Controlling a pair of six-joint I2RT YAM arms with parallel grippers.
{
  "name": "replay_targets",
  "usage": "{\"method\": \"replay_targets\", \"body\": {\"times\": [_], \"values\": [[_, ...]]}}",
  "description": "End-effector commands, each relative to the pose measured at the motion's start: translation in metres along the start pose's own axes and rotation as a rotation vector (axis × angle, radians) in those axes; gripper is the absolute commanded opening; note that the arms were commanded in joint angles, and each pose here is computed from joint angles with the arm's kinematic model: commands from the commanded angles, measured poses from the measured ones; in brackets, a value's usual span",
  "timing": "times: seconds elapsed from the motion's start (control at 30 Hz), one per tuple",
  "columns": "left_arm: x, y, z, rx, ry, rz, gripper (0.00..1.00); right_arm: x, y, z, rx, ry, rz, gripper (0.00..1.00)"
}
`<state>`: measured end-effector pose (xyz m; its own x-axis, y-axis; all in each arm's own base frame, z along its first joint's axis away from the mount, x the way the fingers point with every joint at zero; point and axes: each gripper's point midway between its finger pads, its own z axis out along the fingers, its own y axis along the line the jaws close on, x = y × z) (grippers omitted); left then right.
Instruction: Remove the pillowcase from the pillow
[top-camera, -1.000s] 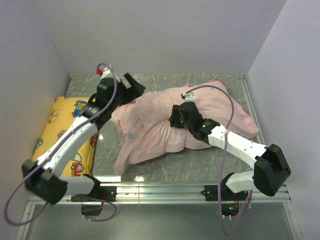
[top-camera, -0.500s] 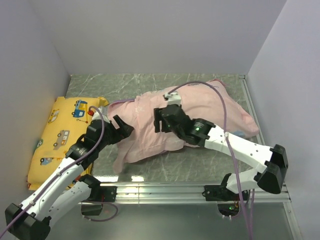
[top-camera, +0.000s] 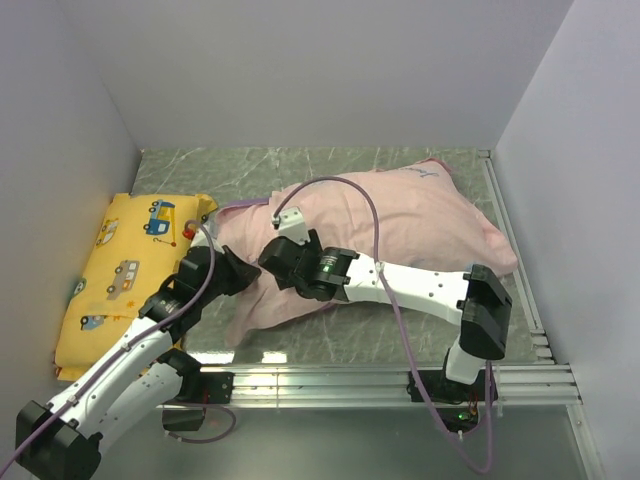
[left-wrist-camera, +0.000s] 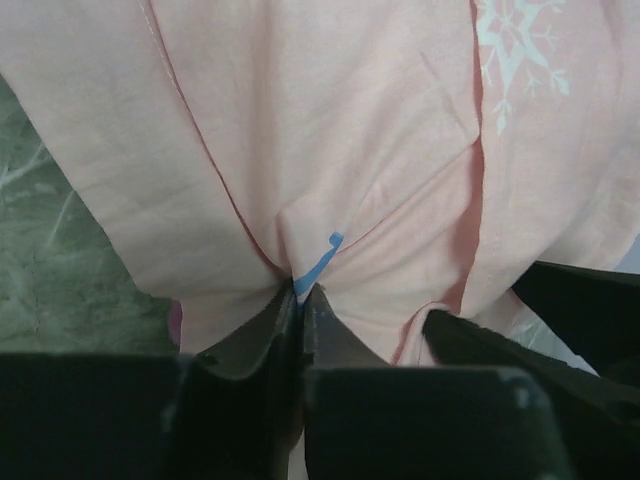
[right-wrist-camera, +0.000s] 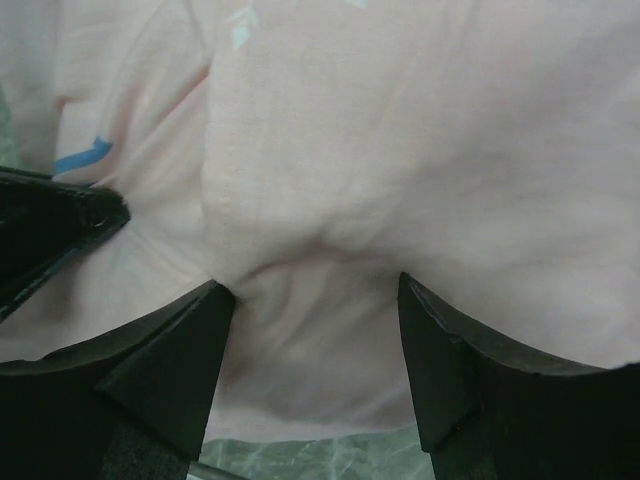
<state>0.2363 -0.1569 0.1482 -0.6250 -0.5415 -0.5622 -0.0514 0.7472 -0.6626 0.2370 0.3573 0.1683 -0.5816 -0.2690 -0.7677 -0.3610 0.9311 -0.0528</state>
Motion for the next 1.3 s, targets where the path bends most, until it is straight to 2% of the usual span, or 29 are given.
{"method": "replay_targets", "body": {"times": [0.0, 0.03, 0.07, 0.13, 0.17, 0.27, 0.3, 0.43, 0.6, 0.67, 0.7, 0.83, 0.9, 0.93, 0.97, 1.03, 1.07, 1.13, 1.17, 1.23, 1.27], "values": [[-0.007, -0.001, 0.000, -0.010, -0.032, 0.011, 0.04, -0.018, -0.039, -0.014, 0.141, -0.071, 0.059, 0.67], [-0.008, 0.001, 0.000, -0.024, -0.035, 0.022, 0.00, -0.012, -0.048, -0.014, 0.164, -0.066, 0.055, 0.62], [-0.014, 0.004, 0.000, -0.049, -0.055, 0.024, 0.00, -0.018, -0.062, -0.020, 0.186, -0.087, 0.085, 0.51], [-0.016, 0.011, -0.002, -0.096, -0.058, 0.031, 0.00, -0.008, -0.081, -0.020, 0.218, -0.078, 0.101, 0.40], [-0.019, 0.010, -0.003, -0.103, -0.068, 0.033, 0.01, -0.012, -0.090, -0.027, 0.216, -0.095, 0.130, 0.30], [-0.028, 0.011, -0.008, -0.118, -0.103, 0.028, 0.01, 0.002, -0.124, -0.025, 0.257, -0.078, 0.179, 0.17], [-0.038, 0.015, -0.012, -0.148, -0.141, 0.020, 0.00, 0.012, -0.149, -0.022, 0.291, -0.063, 0.220, 0.08], [-0.058, 0.026, -0.015, -0.202, -0.190, -0.001, 0.01, 0.026, -0.181, -0.022, 0.348, -0.060, 0.279, 0.02], [-0.078, 0.050, -0.002, -0.209, -0.185, -0.076, 0.01, 0.052, -0.188, -0.012, 0.338, -0.020, 0.316, 0.02], [-0.085, 0.054, 0.012, -0.192, -0.194, -0.093, 0.00, 0.055, -0.173, 0.000, 0.277, -0.008, 0.322, 0.00], [-0.074, 0.052, 0.025, -0.154, -0.130, -0.065, 0.01, 0.067, -0.153, 0.008, 0.190, 0.039, 0.312, 0.00], [-0.077, 0.029, 0.047, -0.071, -0.050, -0.019, 0.00, 0.074, -0.093, 0.028, -0.017, 0.070, 0.314, 0.00], [-0.083, 0.010, 0.045, -0.048, -0.056, 0.013, 0.01, 0.079, -0.081, 0.037, -0.024, 0.095, 0.299, 0.00], [-0.089, 0.005, 0.043, -0.064, -0.083, 0.032, 0.06, 0.078, -0.076, 0.039, -0.035, 0.095, 0.301, 0.00], [-0.093, 0.001, 0.040, -0.078, -0.099, 0.052, 0.15, 0.076, -0.072, 0.040, -0.045, 0.093, 0.305, 0.00], [-0.102, -0.014, 0.027, -0.113, -0.128, 0.119, 0.23, 0.072, -0.066, 0.040, -0.079, 0.082, 0.322, 0.00], [-0.104, -0.019, 0.022, -0.121, -0.136, 0.139, 0.37, 0.069, -0.064, 0.039, -0.090, 0.075, 0.328, 0.00], [-0.106, -0.030, 0.008, -0.137, -0.136, 0.188, 0.45, 0.064, -0.061, 0.037, -0.106, 0.062, 0.341, 0.00], [-0.109, -0.030, 0.004, -0.158, -0.156, 0.202, 0.55, 0.060, -0.059, 0.036, -0.117, 0.056, 0.343, 0.00], [-0.105, -0.037, -0.006, -0.168, -0.149, 0.242, 0.62, 0.055, -0.057, 0.034, -0.125, 0.050, 0.352, 0.00], [-0.102, -0.038, -0.009, -0.176, -0.147, 0.254, 0.70, 0.052, -0.057, 0.034, -0.127, 0.043, 0.356, 0.00]]}}
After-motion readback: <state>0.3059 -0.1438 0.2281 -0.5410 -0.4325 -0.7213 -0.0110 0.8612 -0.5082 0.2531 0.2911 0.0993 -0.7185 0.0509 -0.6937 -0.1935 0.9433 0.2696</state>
